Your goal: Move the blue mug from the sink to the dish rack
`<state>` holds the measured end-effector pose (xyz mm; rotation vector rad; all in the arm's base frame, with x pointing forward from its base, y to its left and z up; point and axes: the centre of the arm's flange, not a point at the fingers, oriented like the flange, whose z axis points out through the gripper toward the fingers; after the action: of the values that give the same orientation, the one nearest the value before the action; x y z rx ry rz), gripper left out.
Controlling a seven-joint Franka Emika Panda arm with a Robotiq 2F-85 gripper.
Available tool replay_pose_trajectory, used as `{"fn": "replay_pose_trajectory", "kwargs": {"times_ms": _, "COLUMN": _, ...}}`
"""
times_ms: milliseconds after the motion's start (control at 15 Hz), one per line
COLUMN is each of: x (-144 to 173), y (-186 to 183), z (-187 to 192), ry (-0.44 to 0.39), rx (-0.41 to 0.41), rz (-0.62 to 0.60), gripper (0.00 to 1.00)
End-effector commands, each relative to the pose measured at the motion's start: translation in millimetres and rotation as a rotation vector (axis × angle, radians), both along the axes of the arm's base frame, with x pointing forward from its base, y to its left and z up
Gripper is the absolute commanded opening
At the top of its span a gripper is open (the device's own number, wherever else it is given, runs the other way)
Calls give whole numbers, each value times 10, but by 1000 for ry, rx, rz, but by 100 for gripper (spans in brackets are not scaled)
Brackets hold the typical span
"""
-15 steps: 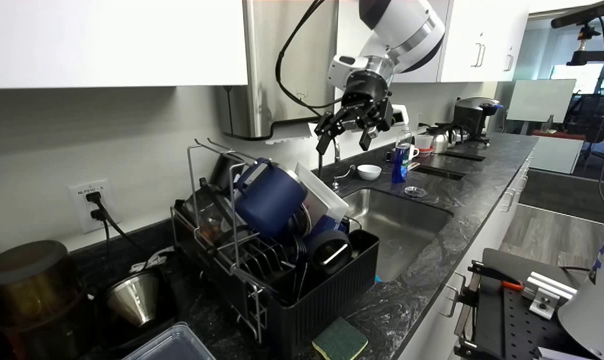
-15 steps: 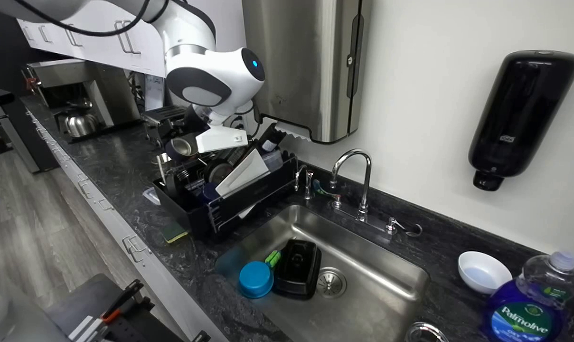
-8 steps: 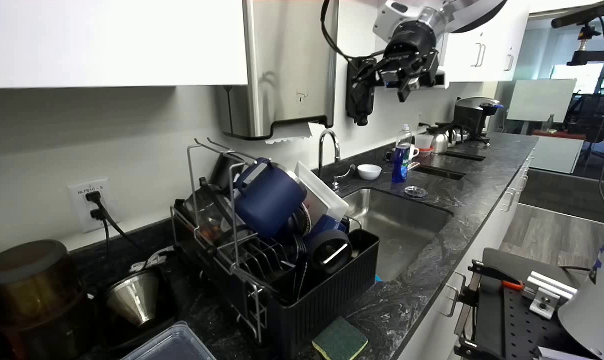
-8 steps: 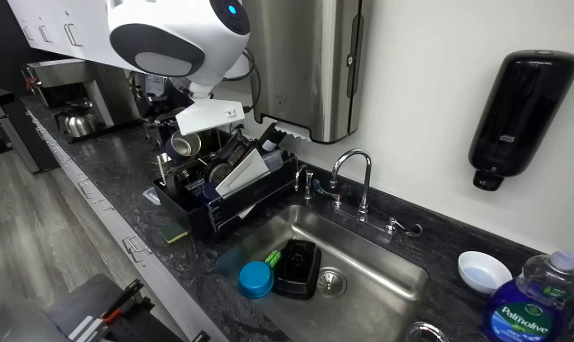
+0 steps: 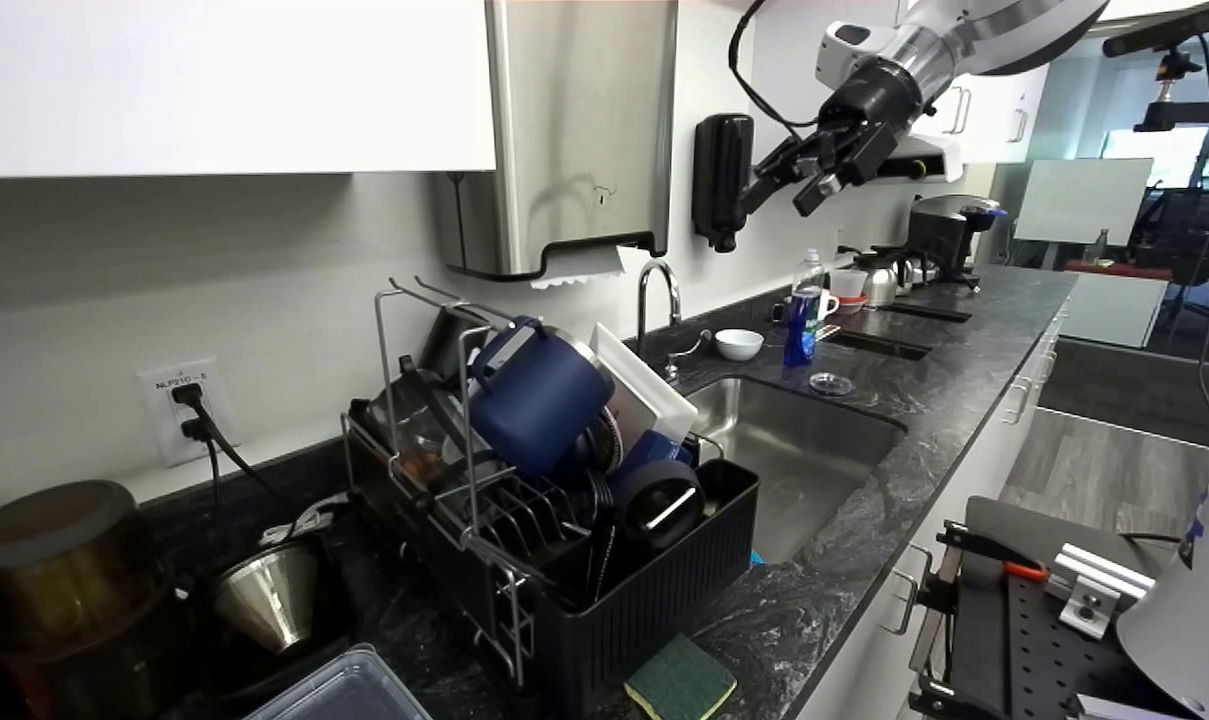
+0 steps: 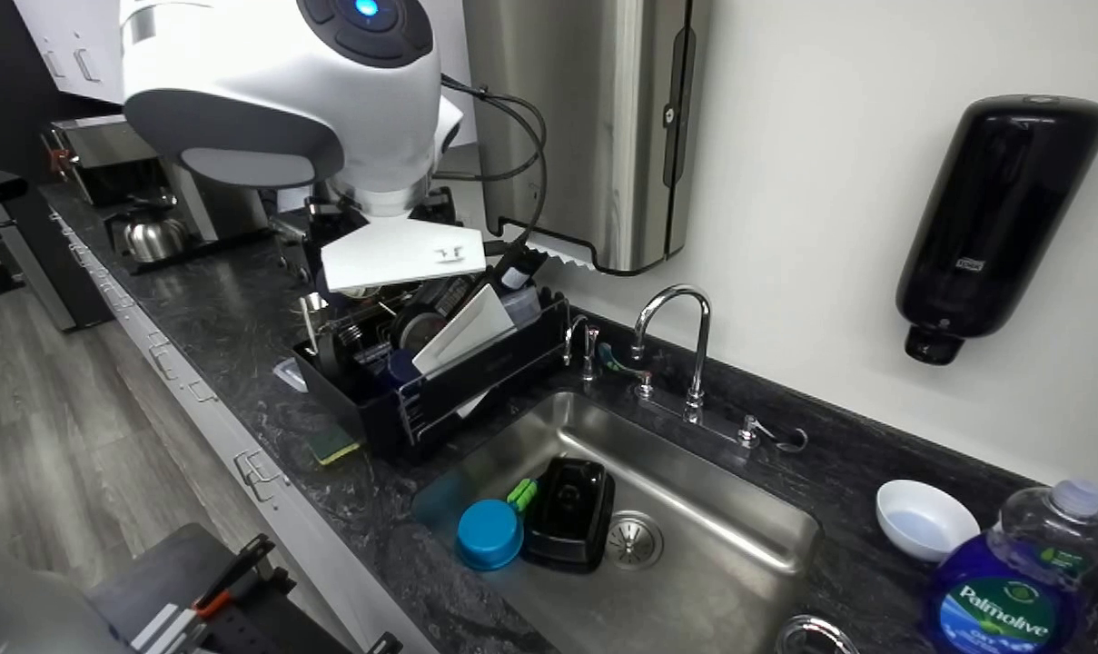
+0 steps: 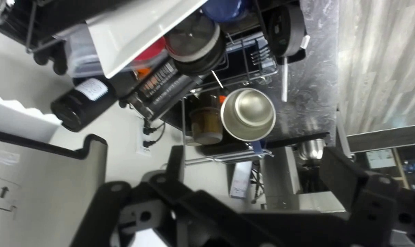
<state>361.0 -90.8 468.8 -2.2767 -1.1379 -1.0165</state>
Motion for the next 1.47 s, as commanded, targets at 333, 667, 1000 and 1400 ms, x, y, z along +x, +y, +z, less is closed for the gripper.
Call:
{"fn": "replay_pose_trajectory", "kwargs": {"times_ms": 333, "x": 142, "y": -235, "z": -537, "ry": 115, "rx": -132, "rz": -272, "gripper": 100}}
{"fn": "replay_pose_trajectory", "kwargs": {"times_ms": 667, "x": 310, "y": -396, "z": -895, "ry": 207, "rx": -175, "rz": -386, "gripper": 100}}
{"fn": "replay_pose_trajectory", "kwargs": {"times_ms": 1000, "x": 430, "y": -543, "z": -1162, "ry": 258, "rx": -200, "rz": -467, "gripper": 100}}
{"fn": "replay_pose_trajectory", "kwargs": {"times_ms": 1400, "x": 572, "y": -793, "z": -1542, "ry": 321, "rx": -273, "rz": -427, "gripper": 100}}
